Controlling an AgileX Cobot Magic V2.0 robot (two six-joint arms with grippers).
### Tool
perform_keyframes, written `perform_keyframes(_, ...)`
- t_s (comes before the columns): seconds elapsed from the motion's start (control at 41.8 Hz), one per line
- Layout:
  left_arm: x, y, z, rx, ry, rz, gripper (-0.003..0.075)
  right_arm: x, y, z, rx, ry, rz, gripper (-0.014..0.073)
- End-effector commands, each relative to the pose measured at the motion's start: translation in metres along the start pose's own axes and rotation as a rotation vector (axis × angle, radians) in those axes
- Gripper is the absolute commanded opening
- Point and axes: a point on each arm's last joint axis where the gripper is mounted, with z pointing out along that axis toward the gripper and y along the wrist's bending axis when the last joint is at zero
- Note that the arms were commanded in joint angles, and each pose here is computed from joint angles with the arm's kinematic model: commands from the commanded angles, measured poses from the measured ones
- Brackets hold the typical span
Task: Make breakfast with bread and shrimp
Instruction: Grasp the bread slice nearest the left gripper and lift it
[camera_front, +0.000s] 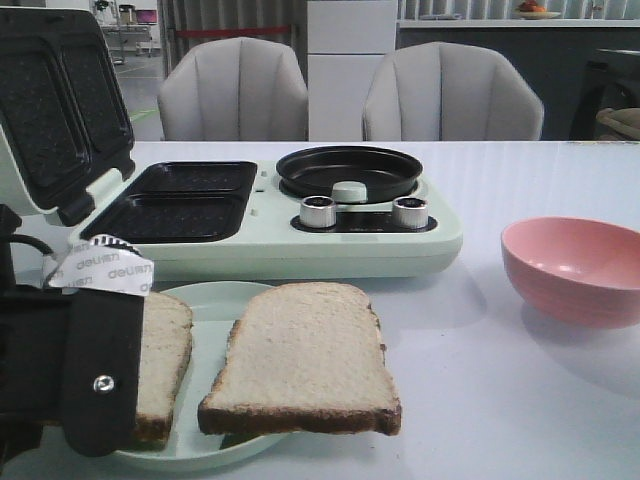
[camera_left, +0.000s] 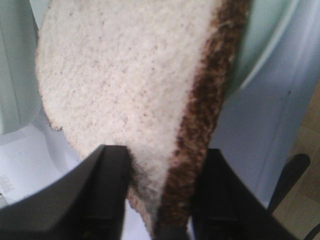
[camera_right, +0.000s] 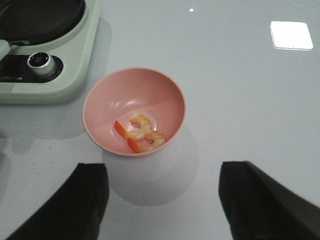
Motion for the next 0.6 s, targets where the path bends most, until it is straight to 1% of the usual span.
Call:
perform_keyframes(0.0, -0.003, 0.011, -0.005, -0.069, -0.004, -0.027, 0.0192, -0.016, 0.0, -0.005, 0.002, -0.101, -0.007, 0.0569)
perform_keyframes(0.143, -0.002, 0.012, -0.006, -0.079, 0.008, -0.029, 0.0098, -0.016, 0.0, -0.005, 0.002, -0.101, -0.007, 0.0569)
perform_keyframes(0.311, -0.004, 0.015, -0.021, -0.161, -0.004, -0.015, 0.0099, -0.016, 0.0, -0.005, 0.002, -0.101, -0.007, 0.0569)
perform_keyframes(0.383, -0.005, 0.018, -0.033, -0.218, -0.016, -0.014, 0.0099, -0.016, 0.0, -0.005, 0.002, -0.101, -0.007, 0.0569)
perform_keyframes(0.478, -0.002, 0.026, -0.051, -0.321, -0.027, -0.027, 0.0099, -0.016, 0.0, -0.005, 0.002, -0.101, -0.007, 0.0569)
perform_keyframes(0.574, 0.001, 0.039, -0.072, -0.439, -0.083, -0.047, 0.0099, -0.016, 0.0, -0.005, 0.002, -0.101, -0.007, 0.0569)
